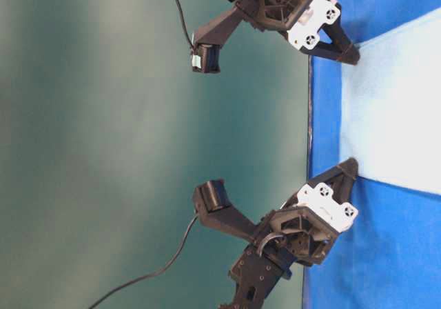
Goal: Fold the light blue towel.
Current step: 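Move both grippers to the far corners of the towel strip and grasp, then pull the far end toward the near end, folding the strip in half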
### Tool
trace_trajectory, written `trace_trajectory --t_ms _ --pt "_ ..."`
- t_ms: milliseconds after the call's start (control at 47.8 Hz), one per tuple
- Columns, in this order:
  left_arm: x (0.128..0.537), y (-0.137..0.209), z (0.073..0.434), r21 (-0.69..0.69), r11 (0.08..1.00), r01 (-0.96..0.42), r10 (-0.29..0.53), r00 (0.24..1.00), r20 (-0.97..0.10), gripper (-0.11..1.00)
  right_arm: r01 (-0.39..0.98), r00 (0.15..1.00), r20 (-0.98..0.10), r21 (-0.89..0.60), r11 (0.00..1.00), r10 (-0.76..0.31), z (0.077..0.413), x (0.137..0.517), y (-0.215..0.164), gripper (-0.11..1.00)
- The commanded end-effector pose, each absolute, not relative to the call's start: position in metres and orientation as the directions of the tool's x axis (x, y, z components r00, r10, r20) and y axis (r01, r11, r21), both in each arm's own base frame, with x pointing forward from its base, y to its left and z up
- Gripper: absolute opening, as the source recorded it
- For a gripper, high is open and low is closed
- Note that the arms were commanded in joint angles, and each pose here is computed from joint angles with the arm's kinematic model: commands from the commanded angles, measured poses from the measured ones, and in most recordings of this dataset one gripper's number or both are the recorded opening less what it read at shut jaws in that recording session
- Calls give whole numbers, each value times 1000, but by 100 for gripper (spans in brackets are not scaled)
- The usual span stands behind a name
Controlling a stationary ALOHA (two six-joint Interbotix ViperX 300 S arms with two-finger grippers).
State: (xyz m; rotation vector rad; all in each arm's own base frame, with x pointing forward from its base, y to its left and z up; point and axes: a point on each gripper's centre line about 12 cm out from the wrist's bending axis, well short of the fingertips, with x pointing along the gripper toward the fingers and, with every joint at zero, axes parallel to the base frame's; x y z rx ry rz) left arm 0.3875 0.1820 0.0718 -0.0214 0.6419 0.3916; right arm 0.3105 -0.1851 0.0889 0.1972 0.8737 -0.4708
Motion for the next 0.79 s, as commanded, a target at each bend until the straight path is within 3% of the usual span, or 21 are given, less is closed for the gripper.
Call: trace_trajectory --t_ms 0,84,314,586,774 --pt "392 184 78 109 928 -357 351 735 -581 21 471 549 -772 -31 882 -321 91 309 -186 21" --pt "393 184 78 109 929 -354 347 727 -592 7 470 550 -772 -30 882 -319 91 309 -186 5" --pt "394 185 84 128 933 -337 343 720 -603 5 474 551 -769 -32 880 -325 93 310 -187 5" --pt "394 185 129 165 931 -325 361 760 -540 5 502 554 -740 -69 862 -381 125 306 -191 5" --pt "393 186 130 175 931 -321 363 759 -540 5 507 565 -729 -64 859 -387 133 305 -189 5"
